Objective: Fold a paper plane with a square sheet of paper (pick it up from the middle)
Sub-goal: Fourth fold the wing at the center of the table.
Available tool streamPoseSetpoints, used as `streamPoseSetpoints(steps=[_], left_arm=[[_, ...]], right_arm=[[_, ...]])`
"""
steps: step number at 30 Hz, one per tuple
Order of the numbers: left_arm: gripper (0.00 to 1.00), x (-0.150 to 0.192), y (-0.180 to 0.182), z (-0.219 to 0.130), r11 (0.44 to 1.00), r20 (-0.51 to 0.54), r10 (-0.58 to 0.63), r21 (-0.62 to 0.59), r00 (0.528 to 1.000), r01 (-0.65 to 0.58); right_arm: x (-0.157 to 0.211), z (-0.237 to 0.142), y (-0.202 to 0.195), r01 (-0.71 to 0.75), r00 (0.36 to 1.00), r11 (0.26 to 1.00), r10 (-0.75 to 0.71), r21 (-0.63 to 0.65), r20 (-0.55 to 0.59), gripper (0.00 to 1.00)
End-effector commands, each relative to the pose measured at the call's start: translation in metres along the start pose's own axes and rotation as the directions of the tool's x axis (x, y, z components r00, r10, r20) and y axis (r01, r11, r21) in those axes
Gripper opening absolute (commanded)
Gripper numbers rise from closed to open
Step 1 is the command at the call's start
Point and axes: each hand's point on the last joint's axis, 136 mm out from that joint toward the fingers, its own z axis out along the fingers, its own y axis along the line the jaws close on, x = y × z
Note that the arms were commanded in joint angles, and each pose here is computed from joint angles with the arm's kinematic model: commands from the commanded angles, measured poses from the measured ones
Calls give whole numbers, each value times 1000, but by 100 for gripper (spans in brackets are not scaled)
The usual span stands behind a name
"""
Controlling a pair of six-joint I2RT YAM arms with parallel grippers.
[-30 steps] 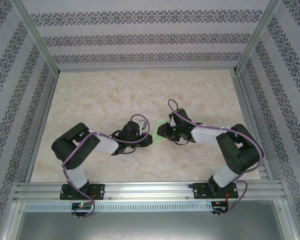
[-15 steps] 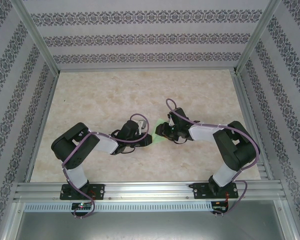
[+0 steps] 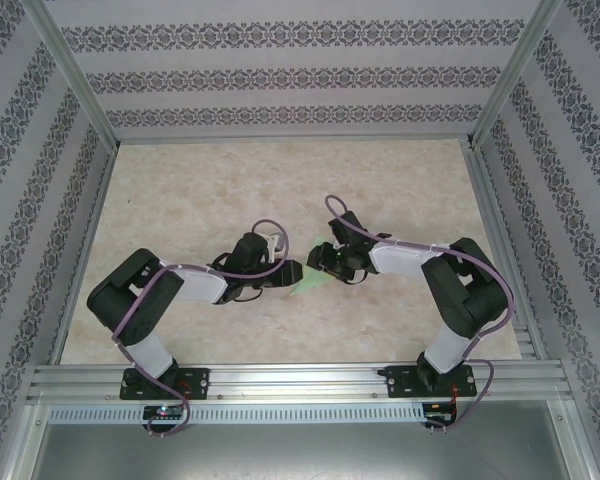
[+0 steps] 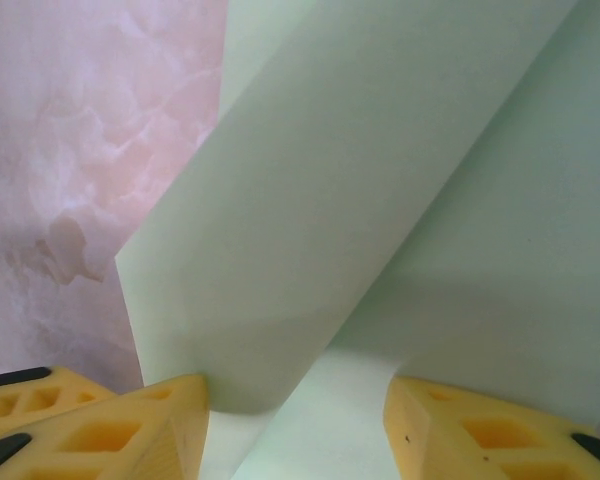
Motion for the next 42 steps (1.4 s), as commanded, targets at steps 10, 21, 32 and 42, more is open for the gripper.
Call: streamPoseSetpoints(steps=[10, 21, 32, 42], left_arm=[[30, 1, -30, -11, 993, -68, 37, 117, 997, -29], [16, 10, -33, 5, 987, -167, 25, 164, 986, 3], [10, 17, -6, 19, 996, -199, -52, 66, 979, 66], [10, 18, 3, 21, 997, -200, -59, 34, 978, 68]], right_arm=[[38, 19, -74, -92, 985, 945, 133, 315, -111, 56], [46, 27, -82, -112, 976, 932, 168, 344, -138, 59], [49, 27, -85, -114, 973, 927, 177, 356, -148, 59], [52, 29, -96, -116, 971, 908, 190, 404, -147, 57]])
